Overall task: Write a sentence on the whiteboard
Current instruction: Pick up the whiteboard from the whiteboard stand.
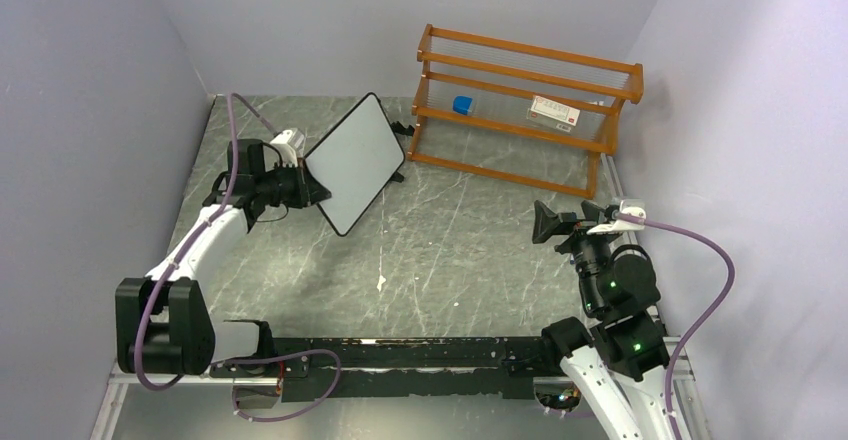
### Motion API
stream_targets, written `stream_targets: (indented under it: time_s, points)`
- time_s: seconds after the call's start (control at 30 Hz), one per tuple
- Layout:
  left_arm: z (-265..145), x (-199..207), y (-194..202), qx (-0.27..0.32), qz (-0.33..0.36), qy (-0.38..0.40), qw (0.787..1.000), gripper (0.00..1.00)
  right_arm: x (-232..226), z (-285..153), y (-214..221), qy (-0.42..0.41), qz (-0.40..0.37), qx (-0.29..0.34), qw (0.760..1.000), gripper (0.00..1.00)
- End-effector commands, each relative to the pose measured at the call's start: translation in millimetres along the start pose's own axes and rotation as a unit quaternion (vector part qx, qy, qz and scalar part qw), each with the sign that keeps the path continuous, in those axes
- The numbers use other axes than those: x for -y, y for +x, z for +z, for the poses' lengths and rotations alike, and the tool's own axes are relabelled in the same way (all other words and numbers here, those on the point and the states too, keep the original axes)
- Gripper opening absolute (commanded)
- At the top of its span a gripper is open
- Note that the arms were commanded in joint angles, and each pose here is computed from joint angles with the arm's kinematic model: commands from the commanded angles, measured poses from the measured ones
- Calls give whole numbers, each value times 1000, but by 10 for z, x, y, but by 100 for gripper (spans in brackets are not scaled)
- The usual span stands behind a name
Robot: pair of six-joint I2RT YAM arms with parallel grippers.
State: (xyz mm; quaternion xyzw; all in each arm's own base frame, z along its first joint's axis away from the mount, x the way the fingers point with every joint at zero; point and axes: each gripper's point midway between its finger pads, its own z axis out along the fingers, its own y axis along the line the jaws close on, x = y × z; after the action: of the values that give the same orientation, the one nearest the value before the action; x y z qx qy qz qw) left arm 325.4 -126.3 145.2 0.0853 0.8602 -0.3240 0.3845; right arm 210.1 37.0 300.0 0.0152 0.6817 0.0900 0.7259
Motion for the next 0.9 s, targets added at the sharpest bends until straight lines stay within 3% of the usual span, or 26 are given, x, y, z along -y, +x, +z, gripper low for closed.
stream_targets:
  time_s: [0.0,0.13,0.3,0.57,0.87]
  points:
    - [-153,49,39,-26,-9,-17,999,5,-39,20,-14,-10,-5,2,1000,100]
    - [-318,1,226,-63,-26,-58,996,5,-39,35,7,-10,-5,-1,1000,100]
    - [-455,87,122,-38,-24,-61,997,5,-79,55,28,-19,-8,-7,1000,100]
    - [-602,446,-531,110,13,-4,994,5,-93,50,32,-24,-9,-10,1000,100]
    - [-665,568,-731,126,50,13,991,5,-107,67,45,-26,-9,-16,1000,100]
